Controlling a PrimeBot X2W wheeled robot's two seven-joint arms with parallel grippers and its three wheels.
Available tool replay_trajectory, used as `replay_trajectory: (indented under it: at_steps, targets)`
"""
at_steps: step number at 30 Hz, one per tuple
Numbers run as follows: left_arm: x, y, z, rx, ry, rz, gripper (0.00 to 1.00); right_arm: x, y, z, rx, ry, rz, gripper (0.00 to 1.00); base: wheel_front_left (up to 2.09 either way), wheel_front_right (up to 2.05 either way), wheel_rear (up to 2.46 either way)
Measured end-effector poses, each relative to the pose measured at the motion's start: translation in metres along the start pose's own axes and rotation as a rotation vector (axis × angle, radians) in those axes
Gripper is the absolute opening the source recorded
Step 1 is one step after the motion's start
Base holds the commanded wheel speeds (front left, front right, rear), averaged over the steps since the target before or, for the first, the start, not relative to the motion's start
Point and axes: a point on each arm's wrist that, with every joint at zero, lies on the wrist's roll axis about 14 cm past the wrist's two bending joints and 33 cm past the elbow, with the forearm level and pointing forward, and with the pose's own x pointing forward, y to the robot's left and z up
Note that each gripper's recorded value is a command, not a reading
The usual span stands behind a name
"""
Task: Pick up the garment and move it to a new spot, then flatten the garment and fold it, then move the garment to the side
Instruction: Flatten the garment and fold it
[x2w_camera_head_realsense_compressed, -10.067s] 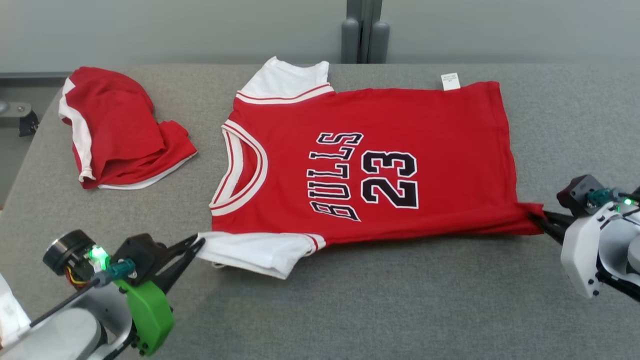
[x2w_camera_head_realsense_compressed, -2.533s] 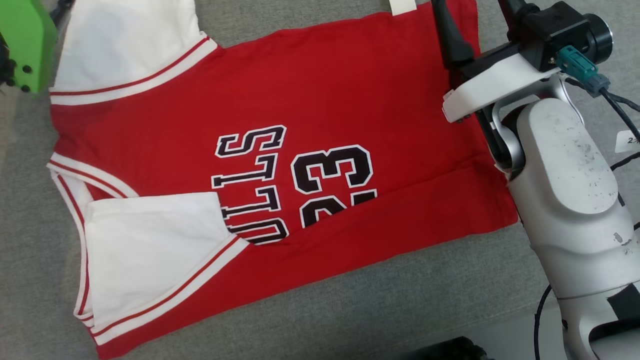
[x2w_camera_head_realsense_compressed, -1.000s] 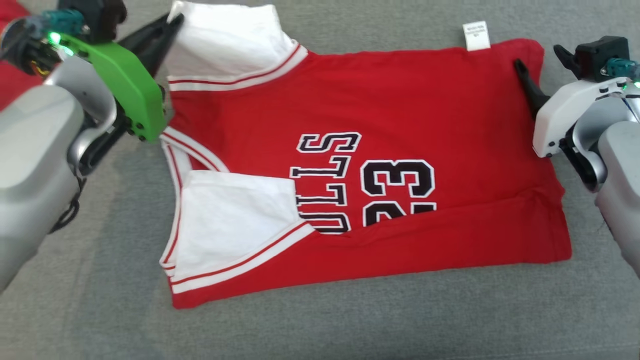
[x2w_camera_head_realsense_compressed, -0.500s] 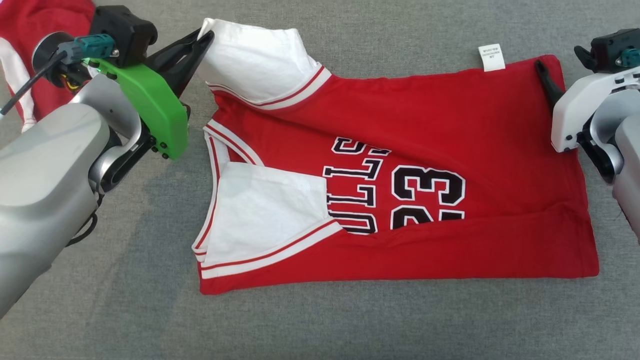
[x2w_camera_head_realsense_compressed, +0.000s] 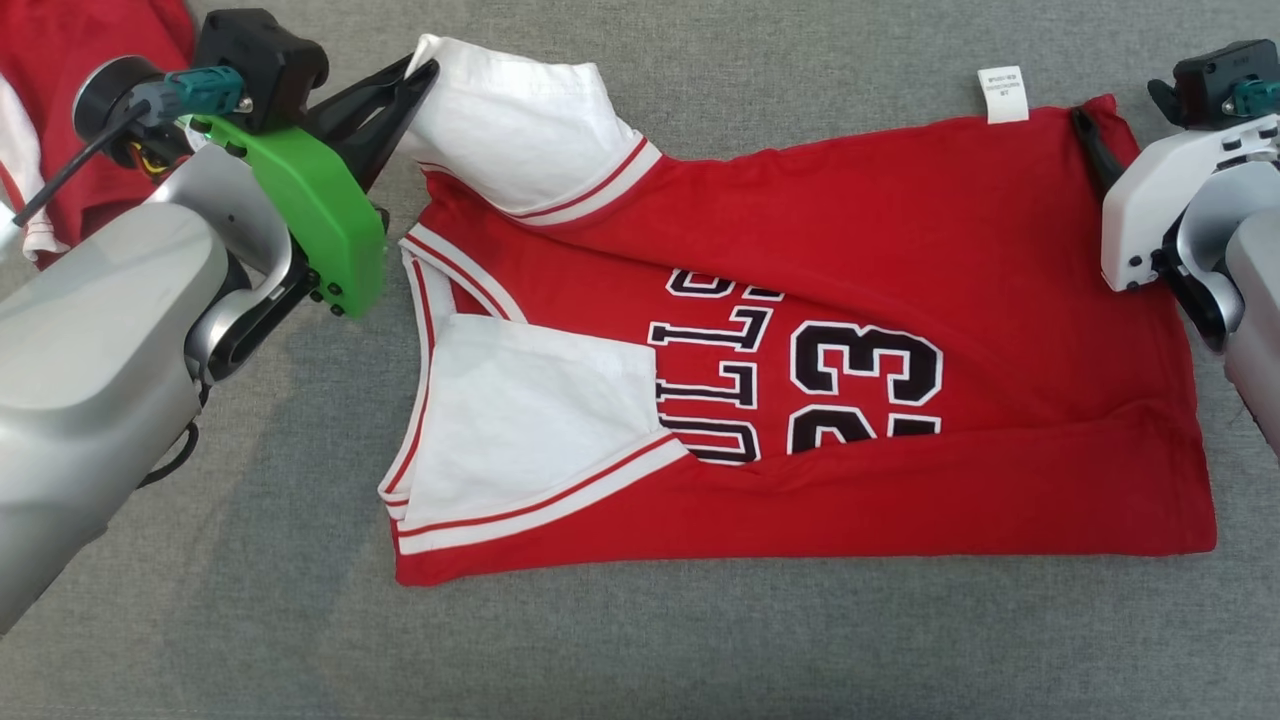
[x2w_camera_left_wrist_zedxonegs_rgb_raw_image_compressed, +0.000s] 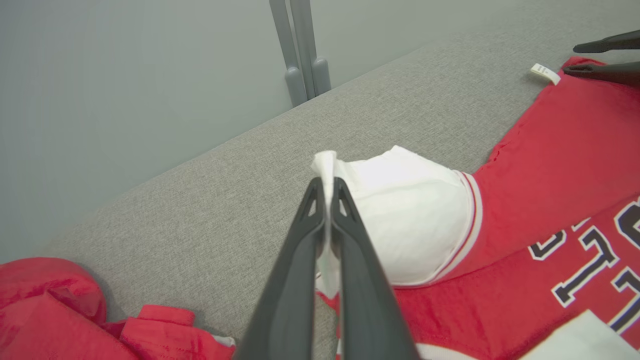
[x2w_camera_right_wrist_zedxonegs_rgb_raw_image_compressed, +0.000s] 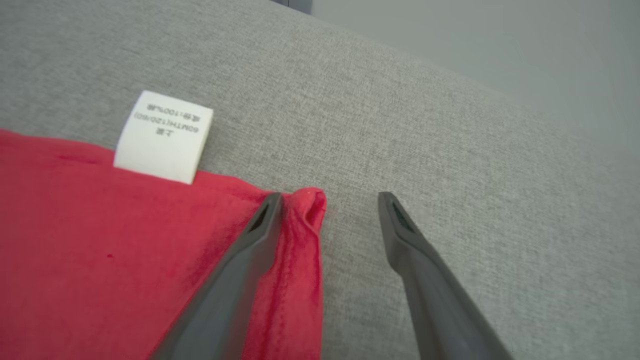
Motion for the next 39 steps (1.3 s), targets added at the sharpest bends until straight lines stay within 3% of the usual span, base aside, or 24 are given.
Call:
replay_trajectory:
  at_steps: [11,25,31,39]
  targets:
    - [0.006,0.017,-0.002,0.022,-0.004,0.042,0.00,-0.003,-0.019,-0.004,-0.001,0.001,-0.036,0.00,0.00,0.00,0.00]
    - [0.042,0.050,0.022,0.144,-0.090,0.122,0.00,-0.001,-0.079,0.036,-0.050,-0.150,-0.187,0.00,0.00,0.00,0.00]
    - [0.055,0.049,0.035,0.151,-0.151,0.134,0.00,-0.003,-0.080,0.049,-0.048,-0.196,-0.197,0.00,0.00,0.00,0.00]
    - [0.037,0.039,0.035,0.165,-0.155,0.126,0.00,-0.027,-0.067,0.049,-0.032,-0.253,-0.182,0.00,0.00,0.00,0.00]
